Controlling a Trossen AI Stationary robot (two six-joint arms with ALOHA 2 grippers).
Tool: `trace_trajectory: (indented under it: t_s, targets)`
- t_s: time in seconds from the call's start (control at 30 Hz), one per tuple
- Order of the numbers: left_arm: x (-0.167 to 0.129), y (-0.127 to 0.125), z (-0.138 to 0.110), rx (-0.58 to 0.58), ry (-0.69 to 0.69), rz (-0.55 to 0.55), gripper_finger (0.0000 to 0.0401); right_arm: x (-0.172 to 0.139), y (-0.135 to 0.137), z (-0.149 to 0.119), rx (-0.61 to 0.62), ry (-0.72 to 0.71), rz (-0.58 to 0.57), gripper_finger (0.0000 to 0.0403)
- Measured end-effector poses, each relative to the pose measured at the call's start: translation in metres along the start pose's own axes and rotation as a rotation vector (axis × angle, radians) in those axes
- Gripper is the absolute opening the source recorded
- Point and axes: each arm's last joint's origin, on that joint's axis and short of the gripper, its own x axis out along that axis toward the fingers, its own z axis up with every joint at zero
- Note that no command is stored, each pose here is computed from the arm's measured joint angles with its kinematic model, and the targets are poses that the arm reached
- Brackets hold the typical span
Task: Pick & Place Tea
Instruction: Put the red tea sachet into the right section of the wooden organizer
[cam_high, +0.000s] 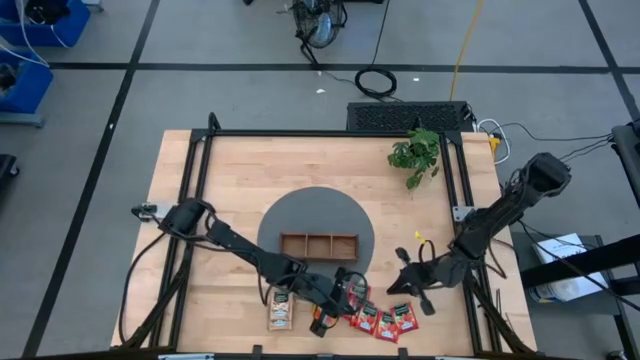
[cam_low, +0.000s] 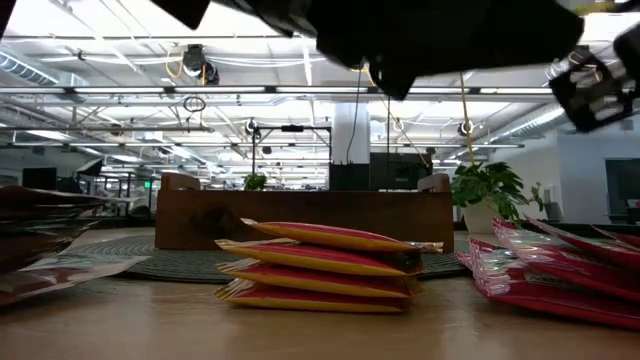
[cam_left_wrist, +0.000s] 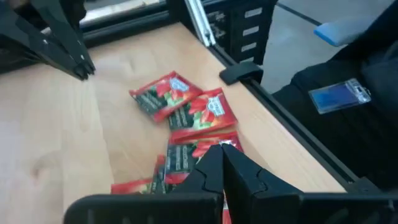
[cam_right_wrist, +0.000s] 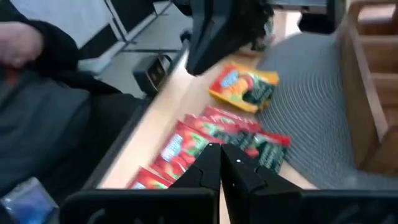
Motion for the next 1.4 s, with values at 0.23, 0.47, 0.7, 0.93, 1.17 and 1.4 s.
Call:
trace_trajectory:
  t_s: [0.23, 0.47, 0.7, 0.93, 1.17, 1.4]
  targets:
    - [0.001, 0.000, -0.002, -0.056, 0.011, -0.002, 0.0015, 0.020, -0.001, -0.016, -0.006, 0.038, 0.007, 0.0000]
    - [0.001, -0.001, -0.002, -0.101, 0.010, -0.026, 0.0008, 0.039, 0.007, -0.015, 0.088, -0.001, 0.093, 0.0009]
    - [0.001, -0.011, 0.000, -0.127, 0.001, 0.002, 0.0006, 0.045, 0.004, -0.023, 0.011, 0.087, 0.032, 0.0026]
    - [0.001, -0.024, 0.011, -0.173, 0.014, 0.077, 0.0006, 0.045, -0.005, -0.028, 0.013, 0.161, -0.026, 0.0027]
    - [0.026, -0.041, 0.025, -0.253, 0.186, 0.113, 0.0006, 0.045, -0.005, -0.029, 0.004, 0.172, -0.029, 0.0027]
    - [0.055, -0.052, 0.037, -0.255, 0.269, 0.101, 0.0013, 0.045, -0.005, -0.030, 0.017, 0.177, -0.029, 0.0029]
